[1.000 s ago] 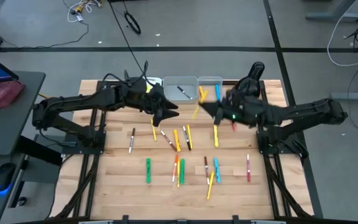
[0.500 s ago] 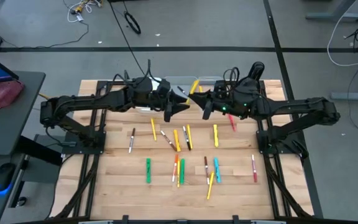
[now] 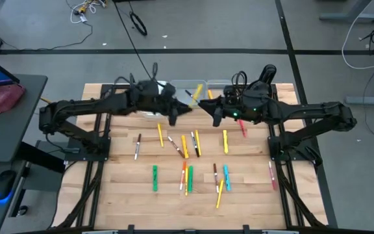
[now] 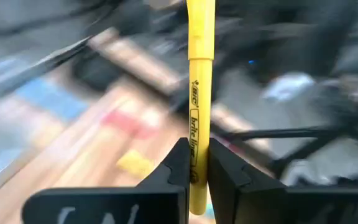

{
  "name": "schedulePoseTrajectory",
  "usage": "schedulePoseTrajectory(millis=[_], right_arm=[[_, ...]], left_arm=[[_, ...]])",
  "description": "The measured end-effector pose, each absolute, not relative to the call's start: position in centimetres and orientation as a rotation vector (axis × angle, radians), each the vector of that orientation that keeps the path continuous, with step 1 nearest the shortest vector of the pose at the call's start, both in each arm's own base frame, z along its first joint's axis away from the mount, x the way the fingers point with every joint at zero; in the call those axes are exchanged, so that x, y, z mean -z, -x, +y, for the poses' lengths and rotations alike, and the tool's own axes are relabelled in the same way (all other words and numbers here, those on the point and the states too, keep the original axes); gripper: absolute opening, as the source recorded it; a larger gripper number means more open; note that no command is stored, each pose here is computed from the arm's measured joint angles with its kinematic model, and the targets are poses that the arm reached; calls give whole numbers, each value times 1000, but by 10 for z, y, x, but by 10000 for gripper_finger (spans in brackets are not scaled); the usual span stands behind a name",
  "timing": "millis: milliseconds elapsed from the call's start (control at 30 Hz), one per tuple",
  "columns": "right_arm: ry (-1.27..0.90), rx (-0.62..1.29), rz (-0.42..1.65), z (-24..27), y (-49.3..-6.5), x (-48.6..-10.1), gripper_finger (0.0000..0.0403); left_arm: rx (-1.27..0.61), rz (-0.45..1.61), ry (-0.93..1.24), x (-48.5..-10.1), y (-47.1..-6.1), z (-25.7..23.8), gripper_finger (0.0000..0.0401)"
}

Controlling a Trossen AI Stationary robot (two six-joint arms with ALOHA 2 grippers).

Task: Pick & Place Markers
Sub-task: Put the yellow pen into the white bin, then put the pink marker pen into the gray bin

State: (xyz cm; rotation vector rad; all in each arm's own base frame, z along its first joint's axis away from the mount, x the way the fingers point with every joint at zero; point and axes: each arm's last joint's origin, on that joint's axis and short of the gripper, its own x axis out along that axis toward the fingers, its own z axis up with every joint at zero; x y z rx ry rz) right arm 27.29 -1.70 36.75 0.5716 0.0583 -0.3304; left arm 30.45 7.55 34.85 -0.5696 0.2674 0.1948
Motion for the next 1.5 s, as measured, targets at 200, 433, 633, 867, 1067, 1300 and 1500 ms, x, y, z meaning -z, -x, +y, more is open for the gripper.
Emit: schedulePoseTrajectory(millis=[200,433,633,867,1067,1300,1500], right_arm=[[-632,402,237,-17,-250,-358,135],[-651,403,228,-17,-251,-358,134],[-661,398,213,-16,-252,-360,124],[-676,376,220,-11,-252,-360,118],[-673,359,227,-7,-252,-359,119],[-673,347,235,-6,-252,-359,119],[-710,338,395,2,-247,-346,119]], left_arm=[[-564,647,703,-323,-244,120,31],[-771,908,865,-277,-212,187,31],[-664,1036,1153,-222,-211,225,43],[-691,1120,1223,-189,-216,238,51],[-752,1079,1212,-185,-219,243,68],[-745,1067,1202,-186,-219,245,134],[-676,1025,1160,-202,-216,241,177]])
